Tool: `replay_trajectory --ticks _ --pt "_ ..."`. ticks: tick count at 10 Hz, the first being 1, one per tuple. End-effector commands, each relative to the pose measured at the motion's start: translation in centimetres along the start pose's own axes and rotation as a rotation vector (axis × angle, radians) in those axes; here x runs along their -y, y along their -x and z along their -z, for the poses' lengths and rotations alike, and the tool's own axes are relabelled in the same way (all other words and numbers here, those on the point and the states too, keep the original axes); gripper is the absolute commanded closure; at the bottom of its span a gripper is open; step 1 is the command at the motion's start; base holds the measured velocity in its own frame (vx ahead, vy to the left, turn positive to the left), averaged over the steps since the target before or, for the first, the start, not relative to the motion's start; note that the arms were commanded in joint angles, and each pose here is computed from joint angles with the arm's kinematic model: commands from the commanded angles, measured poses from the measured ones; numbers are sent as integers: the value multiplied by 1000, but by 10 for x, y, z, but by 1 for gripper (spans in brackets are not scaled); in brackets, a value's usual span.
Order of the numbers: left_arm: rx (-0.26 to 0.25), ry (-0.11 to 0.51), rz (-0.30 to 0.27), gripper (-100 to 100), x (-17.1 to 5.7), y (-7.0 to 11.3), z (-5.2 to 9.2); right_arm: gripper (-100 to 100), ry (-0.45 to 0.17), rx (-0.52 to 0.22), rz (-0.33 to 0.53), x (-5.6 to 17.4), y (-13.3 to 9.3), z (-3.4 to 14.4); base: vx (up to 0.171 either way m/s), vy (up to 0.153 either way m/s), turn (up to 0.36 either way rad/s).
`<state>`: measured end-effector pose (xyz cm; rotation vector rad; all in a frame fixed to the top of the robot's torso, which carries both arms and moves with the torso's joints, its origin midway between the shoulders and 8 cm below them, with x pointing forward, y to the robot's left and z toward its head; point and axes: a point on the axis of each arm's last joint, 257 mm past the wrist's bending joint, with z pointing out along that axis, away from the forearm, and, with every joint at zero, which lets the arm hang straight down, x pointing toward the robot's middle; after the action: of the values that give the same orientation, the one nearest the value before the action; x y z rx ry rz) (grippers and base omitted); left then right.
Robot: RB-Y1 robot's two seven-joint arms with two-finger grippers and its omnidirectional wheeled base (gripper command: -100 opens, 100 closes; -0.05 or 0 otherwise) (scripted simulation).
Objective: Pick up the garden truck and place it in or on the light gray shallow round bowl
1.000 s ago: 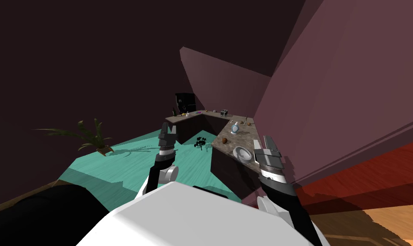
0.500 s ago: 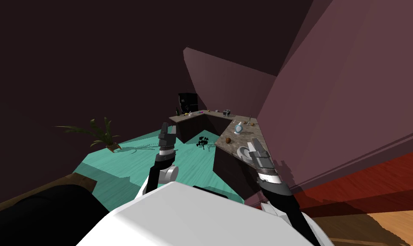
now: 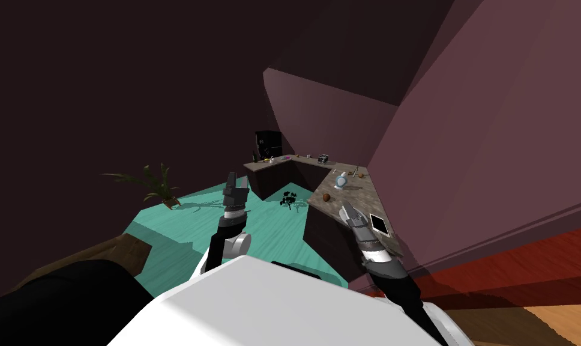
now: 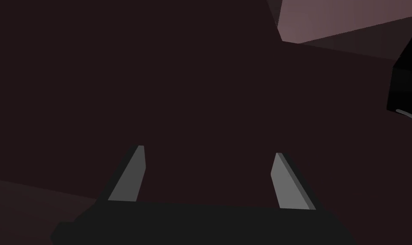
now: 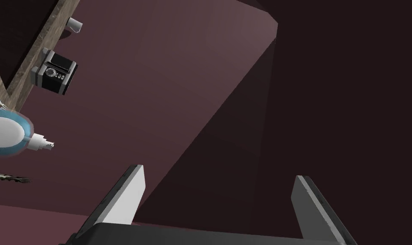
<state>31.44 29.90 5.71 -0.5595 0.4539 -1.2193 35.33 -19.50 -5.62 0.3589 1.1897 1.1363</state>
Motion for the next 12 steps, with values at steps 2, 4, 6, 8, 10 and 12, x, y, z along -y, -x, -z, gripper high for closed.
replay_trajectory --ticks 2,4,6,8,10,12 --pt "0 0 0 0 0 0 0 -100 -18 -85 67 9 -19 8 -50 55 73" --pt "0 0 0 0 0 0 0 -100 -34 -161 125 18 -34 16 -49 67 83" --pt "0 0 0 0 0 0 0 -100 -50 -242 188 29 -48 27 -50 57 91" --pt "0 0 0 0 0 0 0 -100 -63 -326 256 40 -62 40 -50 75 93" --pt "0 0 0 0 0 0 0 -100 -76 -409 324 52 -74 54 -48 80 120" --pt "0 0 0 0 0 0 0 -100 -84 -501 399 65 -86 72 -31 67 113"
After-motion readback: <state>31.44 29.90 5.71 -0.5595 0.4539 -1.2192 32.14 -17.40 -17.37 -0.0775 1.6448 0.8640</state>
